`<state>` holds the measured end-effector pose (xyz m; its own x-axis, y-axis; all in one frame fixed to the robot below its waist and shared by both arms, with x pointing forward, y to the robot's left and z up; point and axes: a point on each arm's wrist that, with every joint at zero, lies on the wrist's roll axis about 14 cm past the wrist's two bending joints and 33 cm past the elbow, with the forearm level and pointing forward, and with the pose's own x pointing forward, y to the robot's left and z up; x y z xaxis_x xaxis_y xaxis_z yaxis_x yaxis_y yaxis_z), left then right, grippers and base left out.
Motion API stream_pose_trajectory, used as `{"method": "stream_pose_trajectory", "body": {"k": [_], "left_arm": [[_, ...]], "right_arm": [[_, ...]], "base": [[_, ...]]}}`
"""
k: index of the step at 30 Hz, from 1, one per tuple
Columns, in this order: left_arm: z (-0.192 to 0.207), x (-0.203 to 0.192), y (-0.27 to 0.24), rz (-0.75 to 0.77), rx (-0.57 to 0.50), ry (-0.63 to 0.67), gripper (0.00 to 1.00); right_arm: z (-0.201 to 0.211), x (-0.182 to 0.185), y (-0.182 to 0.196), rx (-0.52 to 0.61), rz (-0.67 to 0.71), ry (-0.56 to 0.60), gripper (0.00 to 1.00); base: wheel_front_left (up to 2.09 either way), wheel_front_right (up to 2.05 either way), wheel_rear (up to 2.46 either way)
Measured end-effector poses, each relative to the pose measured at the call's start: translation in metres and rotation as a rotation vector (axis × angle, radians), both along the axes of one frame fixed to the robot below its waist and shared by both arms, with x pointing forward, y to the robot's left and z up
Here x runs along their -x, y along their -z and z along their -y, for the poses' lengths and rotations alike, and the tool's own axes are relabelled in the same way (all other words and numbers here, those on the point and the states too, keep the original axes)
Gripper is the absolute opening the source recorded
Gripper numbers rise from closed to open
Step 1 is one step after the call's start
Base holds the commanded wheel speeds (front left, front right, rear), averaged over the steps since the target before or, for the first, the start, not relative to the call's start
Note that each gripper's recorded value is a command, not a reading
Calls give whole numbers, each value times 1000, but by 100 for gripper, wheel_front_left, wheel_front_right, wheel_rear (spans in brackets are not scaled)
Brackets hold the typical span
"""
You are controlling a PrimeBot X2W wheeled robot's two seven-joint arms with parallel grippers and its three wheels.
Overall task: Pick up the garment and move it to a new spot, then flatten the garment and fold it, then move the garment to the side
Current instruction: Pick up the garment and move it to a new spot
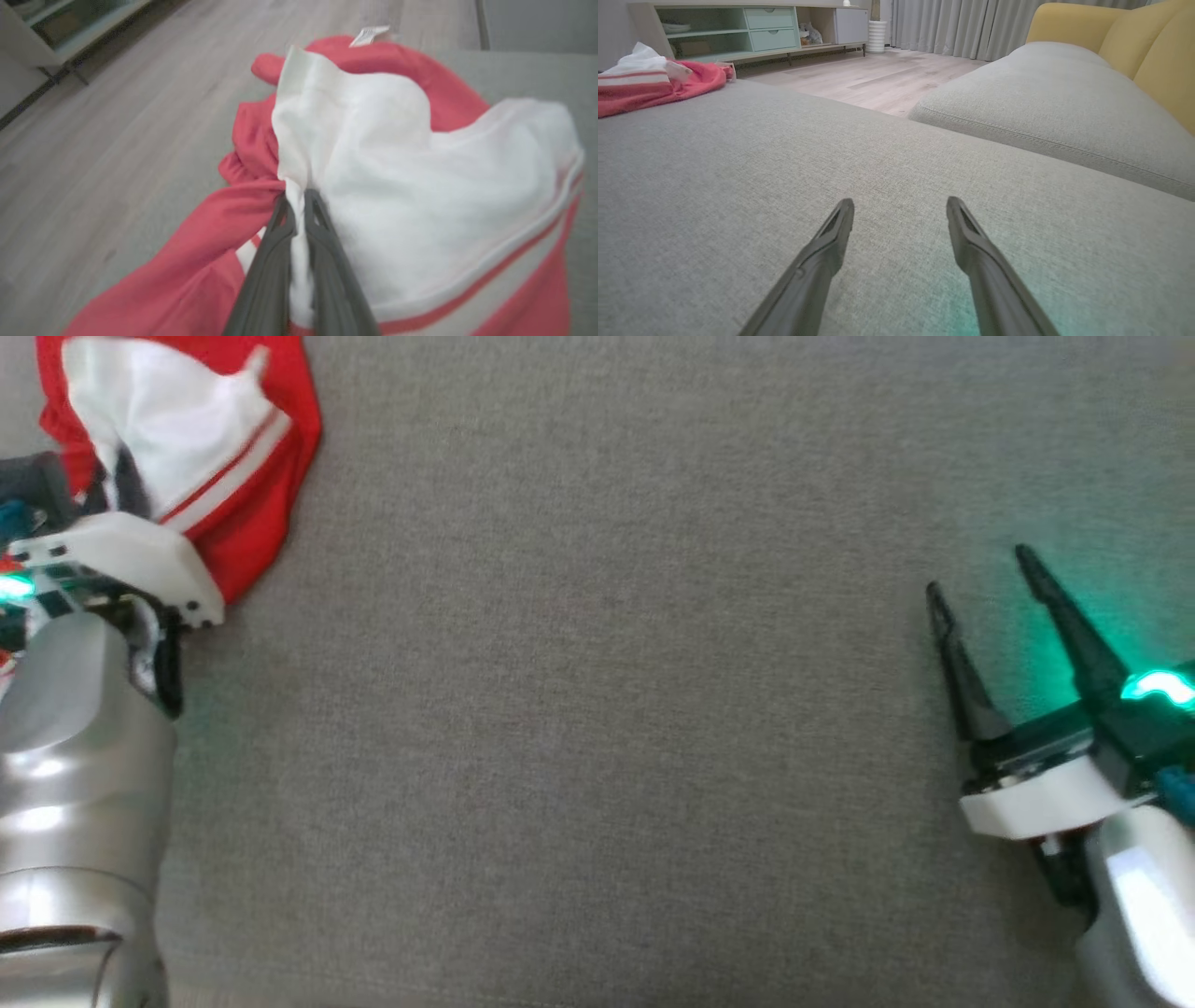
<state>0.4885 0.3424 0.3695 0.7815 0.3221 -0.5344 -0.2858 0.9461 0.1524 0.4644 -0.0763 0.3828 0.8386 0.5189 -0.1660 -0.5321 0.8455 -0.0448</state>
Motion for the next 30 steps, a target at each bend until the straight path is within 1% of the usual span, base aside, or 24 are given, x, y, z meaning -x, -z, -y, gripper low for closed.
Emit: {"method": "stream_pose_trajectory", "body": {"k": [3, 6, 9, 12, 15, 18, 21, 23, 26, 30], "left_arm": [[-4, -11, -30, 103, -64, 36, 0], [6, -29, -66, 205, -62, 96, 0], [24, -50, -116, 332, -82, 172, 0], [56, -70, -169, 451, -80, 273, 0], [101, -84, -209, 521, -88, 399, 0], [157, -92, -248, 598, -85, 532, 0], [221, -92, -283, 675, -58, 672, 0], [266, -86, -297, 708, -21, 767, 0], [325, -72, -293, 705, 23, 904, 0], [379, -56, -252, 624, 57, 1040, 0]], "right_arm": [[-8, 7, -13, -26, 12, 4, 100], [-13, 13, -32, -56, 40, 19, 100], [-13, 21, -53, -77, 74, 44, 100], [-8, 33, -73, -99, 103, 84, 100], [5, 48, -84, -110, 118, 140, 100], [25, 60, -94, -102, 138, 204, 100], [42, 70, -105, -100, 166, 263, 100], [54, 77, -111, -97, 181, 303, 100], [70, 87, -117, -70, 201, 352, 100], [94, 98, -120, -46, 211, 431, 100]], "base": [[0, 0, 0], [0, 0, 0], [0, 0, 0], [0, 0, 0], [0, 0, 0], [0, 0, 0], [0, 0, 0], [0, 0, 0], [0, 0, 0], [0, 0, 0]]}}
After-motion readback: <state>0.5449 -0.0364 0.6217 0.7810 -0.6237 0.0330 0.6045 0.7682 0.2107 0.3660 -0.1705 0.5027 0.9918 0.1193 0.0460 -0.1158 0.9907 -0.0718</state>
